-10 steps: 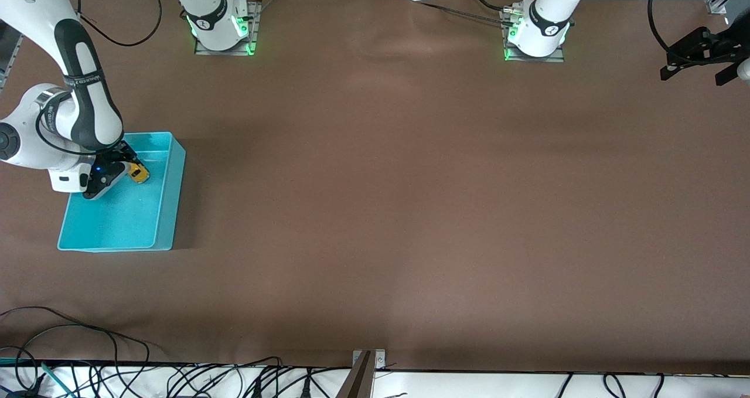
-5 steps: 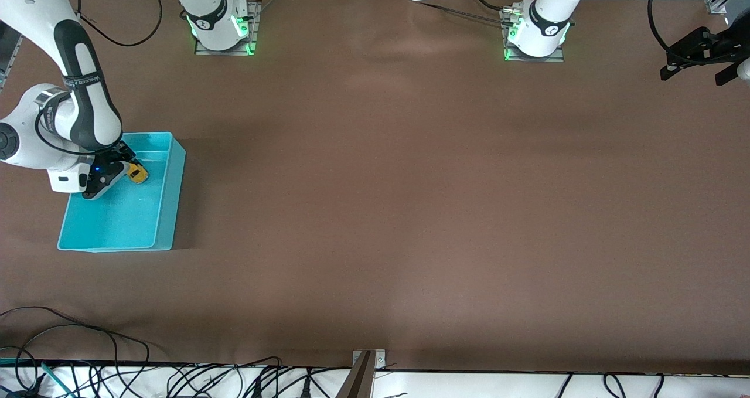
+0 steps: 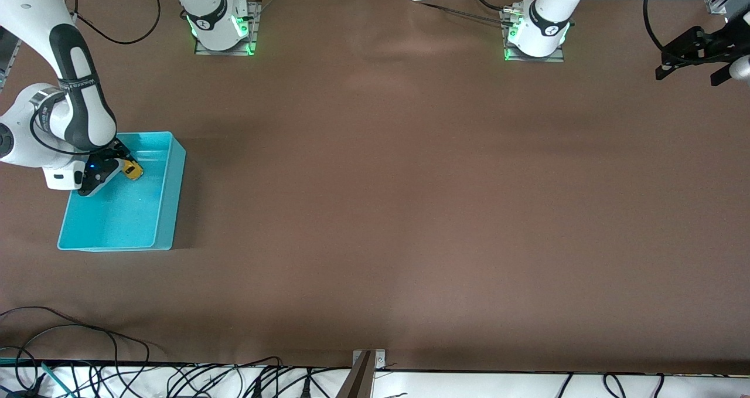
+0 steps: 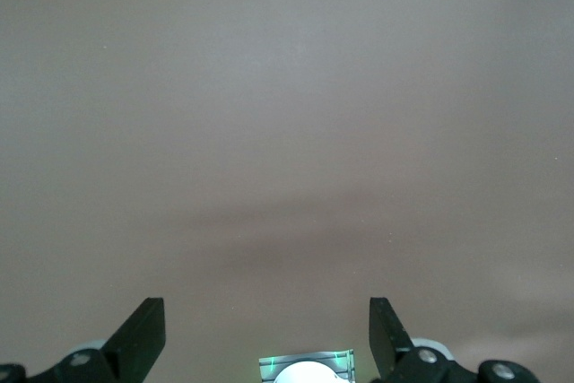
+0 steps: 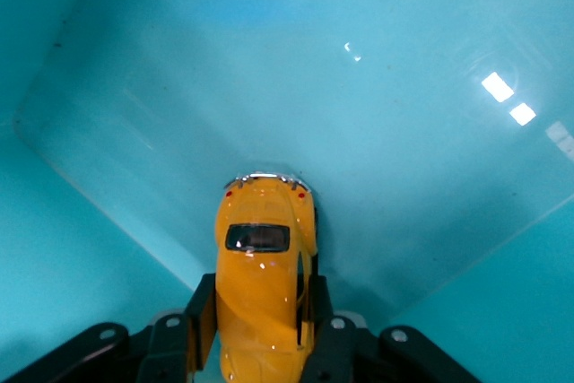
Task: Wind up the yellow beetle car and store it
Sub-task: 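Open the right gripper to release the car in the bin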
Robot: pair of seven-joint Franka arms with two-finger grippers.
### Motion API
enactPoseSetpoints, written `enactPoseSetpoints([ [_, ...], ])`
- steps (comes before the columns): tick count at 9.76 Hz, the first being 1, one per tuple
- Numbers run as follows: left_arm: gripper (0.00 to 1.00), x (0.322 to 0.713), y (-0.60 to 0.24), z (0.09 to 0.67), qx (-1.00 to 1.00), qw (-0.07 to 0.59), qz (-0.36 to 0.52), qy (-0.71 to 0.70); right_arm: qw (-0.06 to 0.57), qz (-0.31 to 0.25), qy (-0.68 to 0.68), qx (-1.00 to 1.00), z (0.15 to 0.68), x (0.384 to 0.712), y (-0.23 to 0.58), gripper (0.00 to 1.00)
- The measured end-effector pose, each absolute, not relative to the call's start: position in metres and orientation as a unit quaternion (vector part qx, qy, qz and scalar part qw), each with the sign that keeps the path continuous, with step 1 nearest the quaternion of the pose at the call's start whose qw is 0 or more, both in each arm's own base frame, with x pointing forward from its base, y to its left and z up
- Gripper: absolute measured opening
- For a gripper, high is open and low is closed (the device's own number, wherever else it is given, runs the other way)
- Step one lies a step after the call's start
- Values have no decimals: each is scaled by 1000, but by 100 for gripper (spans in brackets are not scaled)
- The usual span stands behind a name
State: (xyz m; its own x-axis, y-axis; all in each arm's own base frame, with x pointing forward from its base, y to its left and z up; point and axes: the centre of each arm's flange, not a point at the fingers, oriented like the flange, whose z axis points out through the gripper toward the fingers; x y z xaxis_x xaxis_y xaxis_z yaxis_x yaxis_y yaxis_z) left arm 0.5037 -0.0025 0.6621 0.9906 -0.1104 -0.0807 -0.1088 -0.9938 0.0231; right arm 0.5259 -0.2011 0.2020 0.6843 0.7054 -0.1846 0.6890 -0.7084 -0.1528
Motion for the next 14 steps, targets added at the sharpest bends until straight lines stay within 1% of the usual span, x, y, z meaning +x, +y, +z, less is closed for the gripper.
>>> enactPoseSetpoints([
  [1, 100, 504, -10, 662, 997, 8, -41, -60, 34, 114, -381, -917, 204, 528, -201, 45],
  [3, 100, 503, -9, 662, 997, 9, -44, -59, 25, 104, -383, -918, 214, 539, -202, 70],
  [5, 100, 502, -7, 662, 997, 9, -47, -57, 32, 105, -371, -922, 250, 565, -190, 96],
  [7, 100, 502, -6, 662, 997, 9, -48, -57, 33, 106, -335, -936, 325, 604, -149, 100],
  [8, 100, 502, -6, 662, 997, 9, -48, -56, 29, 103, -315, -943, 368, 621, -123, 100],
  [10, 100, 501, -3, 662, 997, 10, -50, -54, 17, 96, -260, -961, 451, 642, -70, 100],
  [11, 100, 501, -3, 662, 997, 10, -51, -54, 6, 81, -229, -970, 485, 648, -43, 100],
  [12, 100, 501, -4, 662, 997, 10, -51, -55, -2, 62, -209, -976, 509, 653, -18, 100],
  [14, 100, 501, -4, 662, 997, 10, -51, -55, -11, 42, -161, -986, 530, 654, 39, 100],
])
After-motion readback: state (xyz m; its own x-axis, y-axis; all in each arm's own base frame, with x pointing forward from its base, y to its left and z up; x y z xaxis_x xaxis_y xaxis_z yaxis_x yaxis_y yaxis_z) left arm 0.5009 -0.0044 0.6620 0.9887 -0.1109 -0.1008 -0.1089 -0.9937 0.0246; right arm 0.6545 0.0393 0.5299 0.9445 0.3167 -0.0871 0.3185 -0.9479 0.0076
